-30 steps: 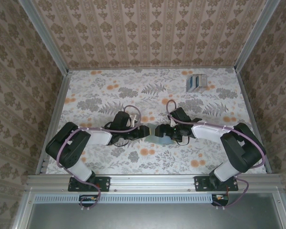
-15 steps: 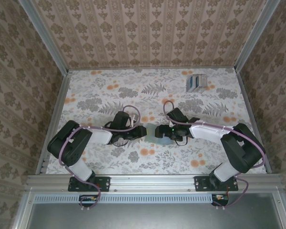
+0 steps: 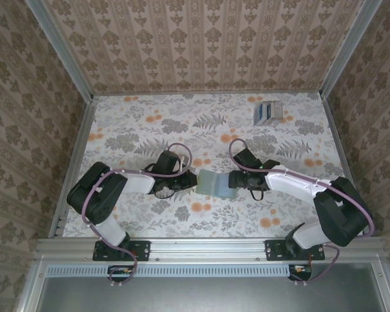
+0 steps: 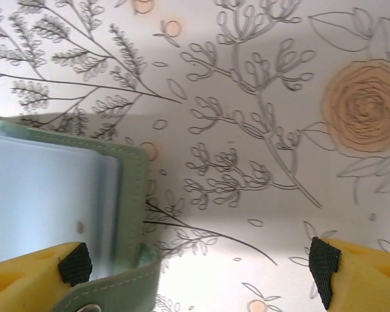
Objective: Put the credit cards into the card holder
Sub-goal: Turn over the card slot at the card holder, then move the storage box to the center of the table.
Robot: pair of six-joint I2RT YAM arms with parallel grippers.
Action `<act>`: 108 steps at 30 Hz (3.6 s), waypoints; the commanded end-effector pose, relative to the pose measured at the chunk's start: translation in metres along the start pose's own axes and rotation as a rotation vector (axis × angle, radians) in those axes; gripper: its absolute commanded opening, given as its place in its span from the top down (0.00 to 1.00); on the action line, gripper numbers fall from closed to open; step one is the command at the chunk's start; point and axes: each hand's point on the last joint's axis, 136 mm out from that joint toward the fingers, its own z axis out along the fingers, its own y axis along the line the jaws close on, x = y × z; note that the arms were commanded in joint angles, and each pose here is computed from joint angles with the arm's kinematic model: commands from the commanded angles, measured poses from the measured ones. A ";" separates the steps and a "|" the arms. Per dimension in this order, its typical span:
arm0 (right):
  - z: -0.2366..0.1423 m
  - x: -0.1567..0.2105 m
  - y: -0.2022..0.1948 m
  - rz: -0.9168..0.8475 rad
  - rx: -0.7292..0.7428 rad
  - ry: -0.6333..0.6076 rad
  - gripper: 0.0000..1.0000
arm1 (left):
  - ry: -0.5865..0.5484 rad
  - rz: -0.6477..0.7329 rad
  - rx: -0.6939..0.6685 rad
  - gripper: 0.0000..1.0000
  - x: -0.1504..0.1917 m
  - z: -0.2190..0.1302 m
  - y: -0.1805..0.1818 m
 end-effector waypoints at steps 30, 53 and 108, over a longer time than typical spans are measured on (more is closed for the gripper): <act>0.001 0.007 0.042 -0.243 -0.228 0.088 0.91 | -0.058 0.111 -0.136 0.35 -0.011 -0.079 -0.028; -0.048 -0.113 -0.022 -0.020 -0.072 -0.216 0.28 | -0.056 0.169 -0.244 0.29 -0.001 -0.051 0.008; 0.071 -0.333 -0.126 0.050 0.066 -0.183 0.29 | -0.102 0.116 -0.253 0.26 0.013 -0.054 0.023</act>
